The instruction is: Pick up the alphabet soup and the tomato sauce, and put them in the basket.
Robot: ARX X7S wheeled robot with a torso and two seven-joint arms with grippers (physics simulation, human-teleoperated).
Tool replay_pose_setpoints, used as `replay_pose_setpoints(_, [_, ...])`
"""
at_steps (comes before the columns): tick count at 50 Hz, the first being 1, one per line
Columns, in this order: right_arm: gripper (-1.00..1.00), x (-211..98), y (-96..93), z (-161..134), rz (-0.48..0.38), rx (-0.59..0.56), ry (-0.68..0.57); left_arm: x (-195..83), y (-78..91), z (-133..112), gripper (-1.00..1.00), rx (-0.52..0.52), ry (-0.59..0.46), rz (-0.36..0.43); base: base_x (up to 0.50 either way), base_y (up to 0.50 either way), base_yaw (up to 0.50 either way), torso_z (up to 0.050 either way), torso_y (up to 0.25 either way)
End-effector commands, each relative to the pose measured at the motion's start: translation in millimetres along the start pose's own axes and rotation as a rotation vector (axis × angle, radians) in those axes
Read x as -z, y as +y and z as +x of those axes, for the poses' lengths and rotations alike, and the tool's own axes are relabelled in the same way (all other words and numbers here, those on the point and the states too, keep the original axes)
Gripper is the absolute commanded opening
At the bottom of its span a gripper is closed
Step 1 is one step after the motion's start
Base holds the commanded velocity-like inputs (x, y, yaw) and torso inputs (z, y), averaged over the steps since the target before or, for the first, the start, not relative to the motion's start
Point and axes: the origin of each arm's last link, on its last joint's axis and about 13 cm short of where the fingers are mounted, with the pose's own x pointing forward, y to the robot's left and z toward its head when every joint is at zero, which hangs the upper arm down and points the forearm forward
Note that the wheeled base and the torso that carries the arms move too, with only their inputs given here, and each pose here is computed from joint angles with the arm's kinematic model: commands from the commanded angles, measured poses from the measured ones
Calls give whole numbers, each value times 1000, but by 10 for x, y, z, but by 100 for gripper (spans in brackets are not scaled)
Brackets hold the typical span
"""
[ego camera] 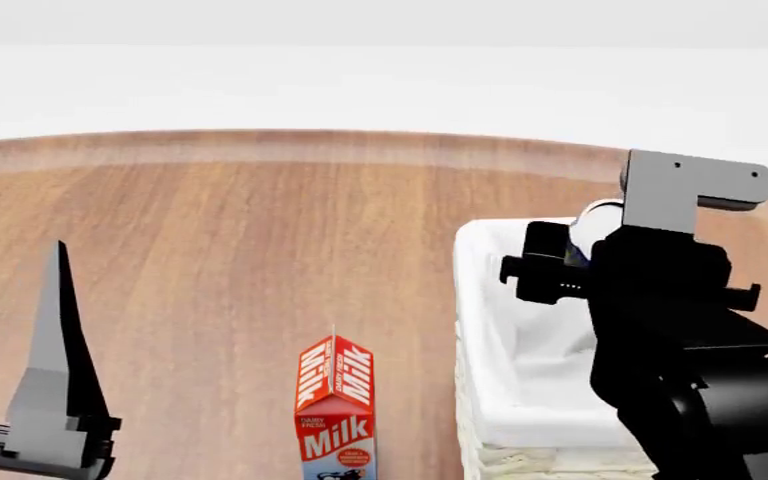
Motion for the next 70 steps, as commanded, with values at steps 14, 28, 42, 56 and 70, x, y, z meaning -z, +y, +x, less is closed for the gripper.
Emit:
replay_pose_setpoints(14, [-100, 307, -49, 167, 14, 56, 81, 12, 7, -7, 100, -3, 0, -8, 0, 0, 0, 0, 1])
replay_pose_setpoints(28, [-100, 343, -25, 164, 3, 47, 91, 37, 0, -14, 100, -1, 5, -11, 0, 0, 0, 0, 1])
replay_pose_setpoints(42, [-100, 303, -2, 146, 3, 37, 81, 40, -3, -9, 100, 1, 4, -12, 0, 0, 0, 0, 1])
replay_pose_setpoints(56, [-100, 297, 2, 153, 1, 40, 80, 58, -9, -4, 100, 5, 6, -12, 0, 0, 0, 1, 1])
replay_pose_setpoints(70, [100, 288, 5, 171, 7, 53, 108, 70, -3, -15, 100, 2, 9, -13, 0, 0, 0, 0, 1])
